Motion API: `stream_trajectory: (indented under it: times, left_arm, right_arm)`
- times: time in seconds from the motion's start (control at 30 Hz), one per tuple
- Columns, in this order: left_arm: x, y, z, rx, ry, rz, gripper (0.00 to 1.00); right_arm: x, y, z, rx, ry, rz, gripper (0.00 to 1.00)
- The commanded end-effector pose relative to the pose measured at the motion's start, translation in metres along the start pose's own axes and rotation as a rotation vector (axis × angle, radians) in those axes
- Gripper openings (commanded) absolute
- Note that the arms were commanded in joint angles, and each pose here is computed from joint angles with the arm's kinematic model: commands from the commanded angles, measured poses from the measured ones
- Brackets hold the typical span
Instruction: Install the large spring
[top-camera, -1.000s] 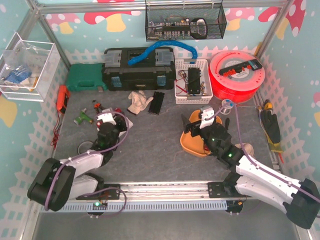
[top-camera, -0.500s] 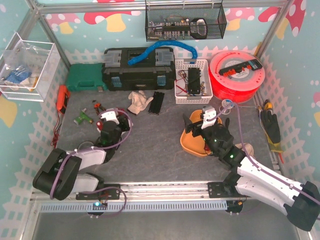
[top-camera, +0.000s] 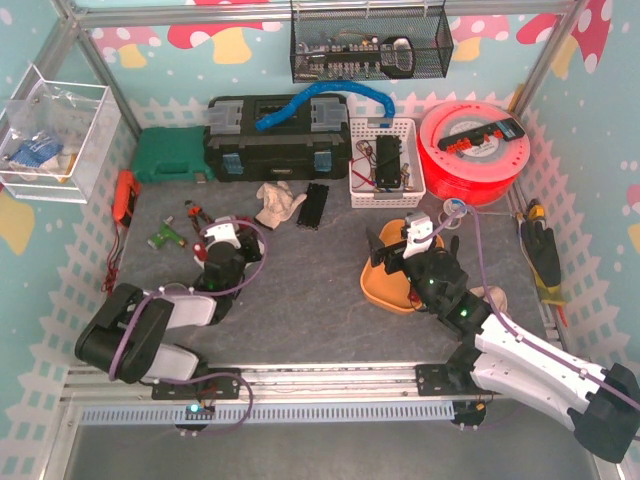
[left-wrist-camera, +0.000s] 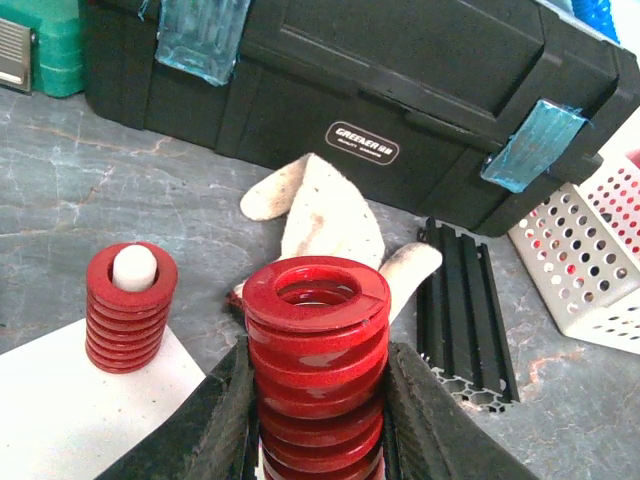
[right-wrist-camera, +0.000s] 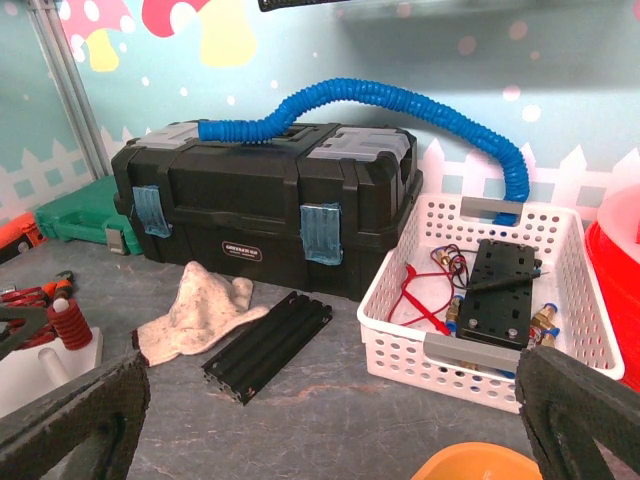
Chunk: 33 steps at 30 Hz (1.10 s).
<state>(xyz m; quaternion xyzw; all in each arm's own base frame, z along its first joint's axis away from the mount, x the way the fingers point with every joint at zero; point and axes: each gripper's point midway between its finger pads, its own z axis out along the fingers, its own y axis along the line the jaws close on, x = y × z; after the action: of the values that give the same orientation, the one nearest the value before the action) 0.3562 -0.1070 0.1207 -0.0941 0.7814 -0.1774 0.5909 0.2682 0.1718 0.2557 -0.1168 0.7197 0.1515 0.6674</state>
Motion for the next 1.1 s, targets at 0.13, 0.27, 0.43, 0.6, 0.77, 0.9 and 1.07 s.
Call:
stream_trajectory:
  times: [0.13,0.27,0.43,0.6,0.77,0.9,1.07]
  left_arm:
    - [-0.002,-0.005,0.004,0.013,-0.032,0.016,0.00]
    - [0.000,-0.001,0.006,-0.026,-0.027,0.019,0.00]
    - [0.009,-0.009,0.010,-0.065,-0.010,0.060,0.00]
    - [0.012,-0.012,0.008,-0.074,-0.020,0.060,0.00]
    - [0.010,-0.009,0.005,-0.095,-0.028,0.043,0.00]
    - [0.002,-0.014,0.001,-0.075,-0.053,0.025,0.00]
    - [-0.010,-0.018,0.001,-0.068,-0.077,0.019,0.00]
  right_arm:
    - [-0.001,-0.003,-0.001,0.008,-0.019,-0.010,0.99]
    - [-0.001,-0.003,-0.001,0.005,-0.020,-0.009,0.99]
    - [-0.002,-0.003,-0.001,0.003,-0.022,-0.010,0.99]
    - [-0.003,-0.003,-0.002,0.002,-0.029,-0.007,0.99]
    - [-0.005,-0.004,-0.004,0.003,-0.036,-0.005,0.99]
    - [-0.005,-0.004,-0.005,-0.002,-0.039,-0.001,0.99]
    - [-0.005,-0.003,-0.004,-0.005,-0.037,-0.002,0.99]
